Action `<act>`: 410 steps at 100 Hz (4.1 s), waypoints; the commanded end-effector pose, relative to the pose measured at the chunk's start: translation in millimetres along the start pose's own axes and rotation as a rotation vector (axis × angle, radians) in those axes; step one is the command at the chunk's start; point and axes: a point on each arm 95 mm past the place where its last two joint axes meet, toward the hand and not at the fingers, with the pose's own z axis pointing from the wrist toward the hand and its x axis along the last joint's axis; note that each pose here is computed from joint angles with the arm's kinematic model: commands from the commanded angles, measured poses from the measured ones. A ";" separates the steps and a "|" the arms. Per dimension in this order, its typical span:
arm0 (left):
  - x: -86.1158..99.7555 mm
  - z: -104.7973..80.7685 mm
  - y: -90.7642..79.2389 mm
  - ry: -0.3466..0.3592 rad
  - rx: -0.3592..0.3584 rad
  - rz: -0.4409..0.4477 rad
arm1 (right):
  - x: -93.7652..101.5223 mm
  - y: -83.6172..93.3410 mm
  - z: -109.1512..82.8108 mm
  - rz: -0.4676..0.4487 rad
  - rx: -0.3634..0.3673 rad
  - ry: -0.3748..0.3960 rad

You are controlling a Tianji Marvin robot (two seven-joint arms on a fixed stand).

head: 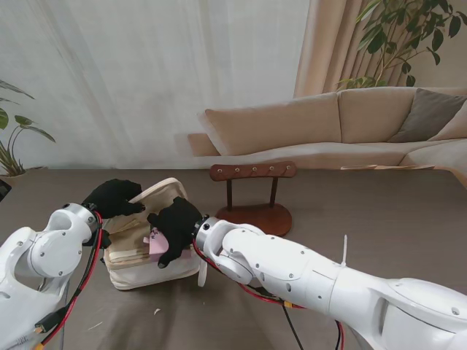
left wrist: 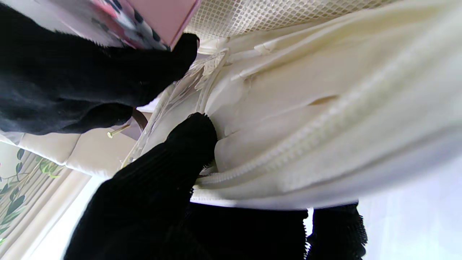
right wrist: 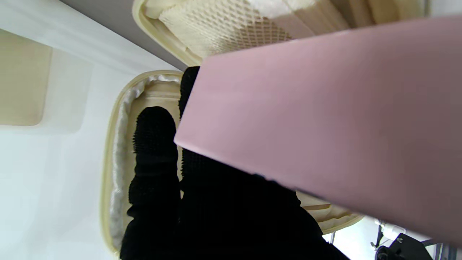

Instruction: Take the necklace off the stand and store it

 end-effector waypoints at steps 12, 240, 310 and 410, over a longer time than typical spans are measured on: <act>1.7 -0.4 1.7 0.001 -0.053 -0.011 | 7.8 1.2 4.3 -0.033 0.001 -0.017; 3.9 2.9 6.6 -0.001 -0.134 -0.066 | 22.0 -17.7 6.3 -0.159 0.055 -0.112; 3.1 3.3 8.0 0.004 -0.141 -0.060 | 22.6 -18.4 7.0 -0.145 0.052 -0.116; 2.7 3.3 13.7 -0.001 -0.168 -0.030 | 14.2 -23.5 5.3 0.017 0.012 -0.115</act>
